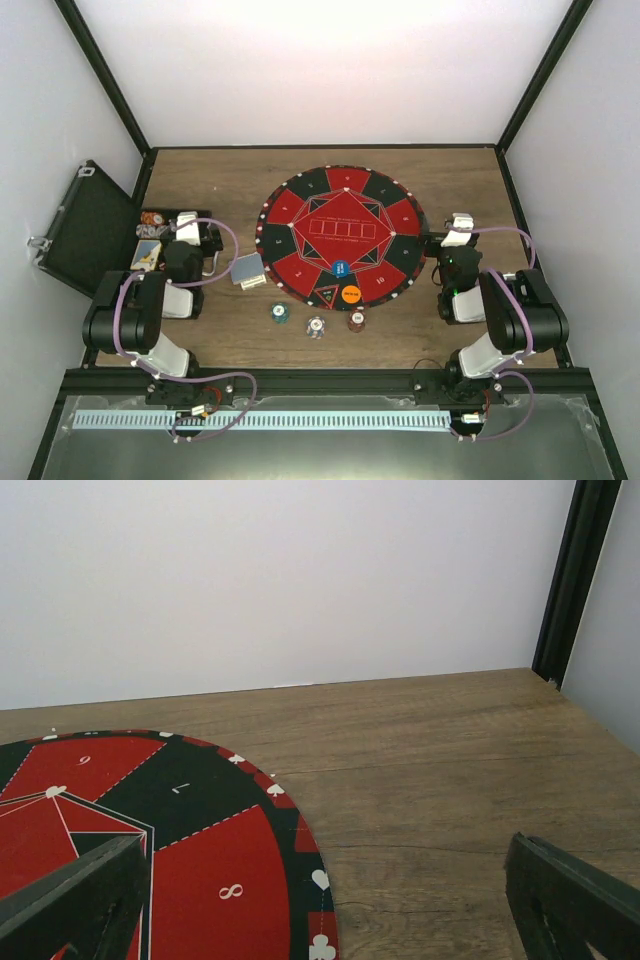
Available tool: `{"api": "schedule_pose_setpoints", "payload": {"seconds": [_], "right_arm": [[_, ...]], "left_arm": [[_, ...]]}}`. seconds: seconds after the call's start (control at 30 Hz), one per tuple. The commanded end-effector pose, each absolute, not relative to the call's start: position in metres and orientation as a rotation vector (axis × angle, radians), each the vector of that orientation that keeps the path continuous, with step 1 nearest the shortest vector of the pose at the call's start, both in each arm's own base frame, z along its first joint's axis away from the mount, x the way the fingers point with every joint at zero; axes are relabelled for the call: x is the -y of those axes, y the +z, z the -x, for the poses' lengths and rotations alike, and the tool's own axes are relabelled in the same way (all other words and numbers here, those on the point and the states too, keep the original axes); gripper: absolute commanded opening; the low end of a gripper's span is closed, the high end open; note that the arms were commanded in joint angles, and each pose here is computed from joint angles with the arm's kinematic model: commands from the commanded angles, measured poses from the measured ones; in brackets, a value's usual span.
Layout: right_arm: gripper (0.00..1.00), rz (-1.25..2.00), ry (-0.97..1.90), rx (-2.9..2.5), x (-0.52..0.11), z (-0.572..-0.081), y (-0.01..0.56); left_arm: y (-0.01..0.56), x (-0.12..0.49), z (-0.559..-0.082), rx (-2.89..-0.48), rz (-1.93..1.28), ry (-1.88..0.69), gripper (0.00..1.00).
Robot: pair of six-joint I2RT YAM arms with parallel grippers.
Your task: Distribute texas hold em gaming equipment
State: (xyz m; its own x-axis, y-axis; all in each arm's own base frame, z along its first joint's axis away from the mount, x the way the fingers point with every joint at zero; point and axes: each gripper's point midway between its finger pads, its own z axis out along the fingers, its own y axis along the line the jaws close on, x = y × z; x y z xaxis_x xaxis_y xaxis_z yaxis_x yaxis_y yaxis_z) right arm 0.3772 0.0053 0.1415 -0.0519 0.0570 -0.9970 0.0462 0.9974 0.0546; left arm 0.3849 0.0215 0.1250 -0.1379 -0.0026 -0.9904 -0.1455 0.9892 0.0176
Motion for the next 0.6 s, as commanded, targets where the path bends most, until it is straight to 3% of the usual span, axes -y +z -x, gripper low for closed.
{"api": "schedule_pose_setpoints", "payload": {"seconds": [0.0,0.57], "right_arm": [[1.0,-0.071,-0.004,-1.592,-0.005,-0.376,0.149],[1.0,-0.176,-0.025,-1.574,0.014,-0.371,0.164]], "left_arm": [[0.137,-0.023,-0.387,-1.661,0.131,0.109,1.0],[0.145,-0.023,-0.397,-1.722,0.129,0.109,1.0]]}}
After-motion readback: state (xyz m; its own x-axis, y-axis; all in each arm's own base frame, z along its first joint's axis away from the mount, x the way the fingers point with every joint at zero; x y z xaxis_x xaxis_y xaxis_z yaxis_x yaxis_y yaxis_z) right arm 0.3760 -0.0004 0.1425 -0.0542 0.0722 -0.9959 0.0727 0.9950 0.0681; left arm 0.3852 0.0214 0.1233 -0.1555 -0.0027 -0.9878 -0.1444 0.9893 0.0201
